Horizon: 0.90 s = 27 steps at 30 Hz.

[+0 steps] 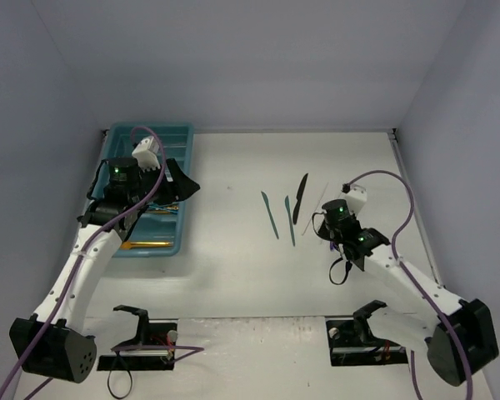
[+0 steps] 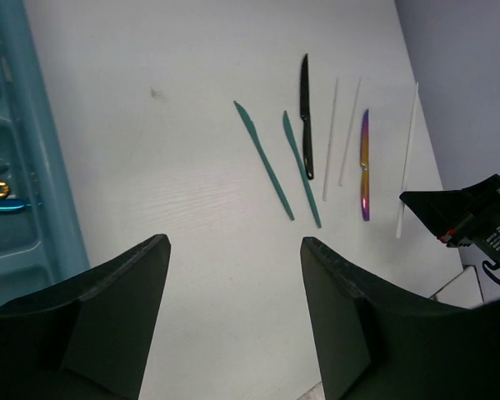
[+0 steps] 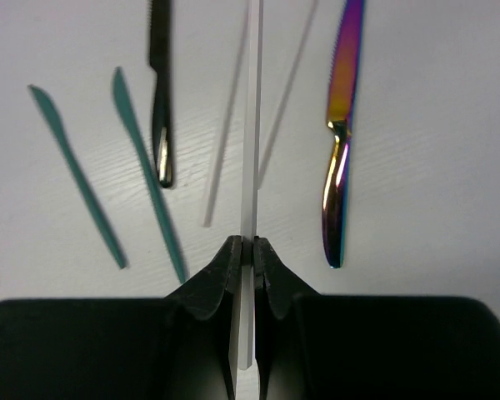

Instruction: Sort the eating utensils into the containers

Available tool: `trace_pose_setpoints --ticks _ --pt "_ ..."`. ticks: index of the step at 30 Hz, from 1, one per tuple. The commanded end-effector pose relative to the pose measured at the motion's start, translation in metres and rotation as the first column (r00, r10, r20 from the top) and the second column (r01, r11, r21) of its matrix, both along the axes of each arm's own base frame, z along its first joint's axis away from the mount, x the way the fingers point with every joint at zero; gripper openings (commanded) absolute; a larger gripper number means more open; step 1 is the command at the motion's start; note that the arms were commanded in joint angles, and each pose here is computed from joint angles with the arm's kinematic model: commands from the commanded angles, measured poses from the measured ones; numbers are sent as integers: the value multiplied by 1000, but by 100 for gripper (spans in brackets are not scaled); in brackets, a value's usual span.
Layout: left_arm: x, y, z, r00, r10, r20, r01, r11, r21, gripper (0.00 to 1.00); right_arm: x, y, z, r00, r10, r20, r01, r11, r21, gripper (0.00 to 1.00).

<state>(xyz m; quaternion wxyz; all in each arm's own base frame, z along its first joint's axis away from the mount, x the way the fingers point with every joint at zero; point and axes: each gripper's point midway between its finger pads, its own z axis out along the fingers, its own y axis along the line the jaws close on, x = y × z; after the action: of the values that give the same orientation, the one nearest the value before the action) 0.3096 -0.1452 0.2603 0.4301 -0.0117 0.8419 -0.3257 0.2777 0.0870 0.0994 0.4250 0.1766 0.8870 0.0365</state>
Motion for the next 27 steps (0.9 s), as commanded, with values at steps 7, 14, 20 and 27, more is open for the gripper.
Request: trace_pose_setpoints --ticks 7,14,20,27 --pt "-10 -82 73 976 -161 149 179 977 -118 65 -19 105 118 825 474 309 -483 874 -49 0" --pt "-18 -142 64 959 -250 137 268 954 -134 73 -25 149 143 714 586 383 -623 781 -34 0" --pt "-17 -171 55 955 -269 126 285 949 -137 73 -30 173 155 661 627 412 -674 738 -43 0" --pt "-14 -188 48 957 -271 102 284 947 -152 70 -31 185 159 640 641 425 -694 719 -39 0"
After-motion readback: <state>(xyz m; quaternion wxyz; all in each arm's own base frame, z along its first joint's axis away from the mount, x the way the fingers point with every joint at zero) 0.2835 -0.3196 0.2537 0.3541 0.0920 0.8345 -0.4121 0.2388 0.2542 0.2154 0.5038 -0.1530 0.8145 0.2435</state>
